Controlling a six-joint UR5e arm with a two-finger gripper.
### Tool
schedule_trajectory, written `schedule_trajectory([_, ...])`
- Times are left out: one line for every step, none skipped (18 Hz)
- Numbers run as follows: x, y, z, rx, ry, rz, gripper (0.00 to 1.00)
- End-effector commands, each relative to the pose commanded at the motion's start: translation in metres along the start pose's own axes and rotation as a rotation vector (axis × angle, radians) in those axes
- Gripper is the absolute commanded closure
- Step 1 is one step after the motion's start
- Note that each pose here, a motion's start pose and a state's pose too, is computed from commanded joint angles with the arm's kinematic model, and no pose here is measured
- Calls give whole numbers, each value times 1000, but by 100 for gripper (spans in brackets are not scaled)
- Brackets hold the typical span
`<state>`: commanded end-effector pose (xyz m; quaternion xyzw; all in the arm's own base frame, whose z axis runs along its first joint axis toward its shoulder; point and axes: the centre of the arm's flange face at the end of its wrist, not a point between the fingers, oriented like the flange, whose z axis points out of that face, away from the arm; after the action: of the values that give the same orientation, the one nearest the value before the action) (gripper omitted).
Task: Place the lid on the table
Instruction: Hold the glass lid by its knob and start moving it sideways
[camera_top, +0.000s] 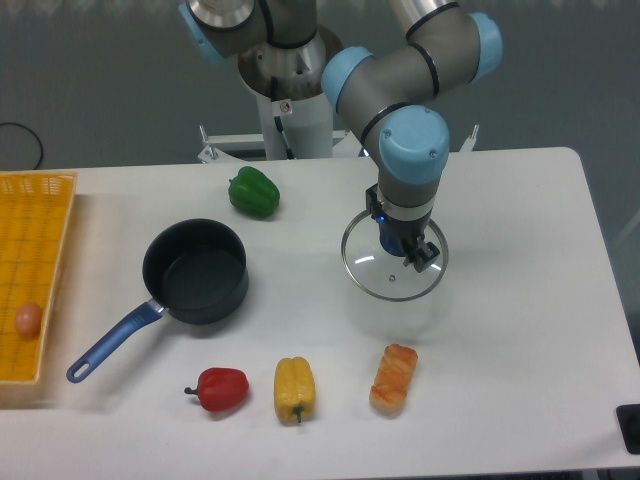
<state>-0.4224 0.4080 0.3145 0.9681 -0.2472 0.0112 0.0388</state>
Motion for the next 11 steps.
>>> schedule_trajectory([0, 2, 0, 0, 0, -1, 33])
schedule_trajectory([-1, 3, 0, 0, 0, -3, 33])
schedule_trajectory([-1, 3, -1, 0, -1, -3, 33])
schedule_trajectory([-1, 3, -1, 0, -1, -3, 33])
schedule_trajectory([-2, 3, 1, 0, 2, -3, 33])
schedule_trajectory([-2, 3, 3, -1, 3, -4, 33])
schedule_trajectory([-4, 2, 3, -1, 0, -5, 33])
schedule_trajectory([-5, 2, 5, -1, 2, -3, 33])
schedule_trajectory([-7, 2, 4, -1, 0, -5, 33])
schedule_trajectory([-7, 2, 6, -1, 2, -3, 33])
schedule_trajectory([-9, 3, 5, -1, -3, -5, 33])
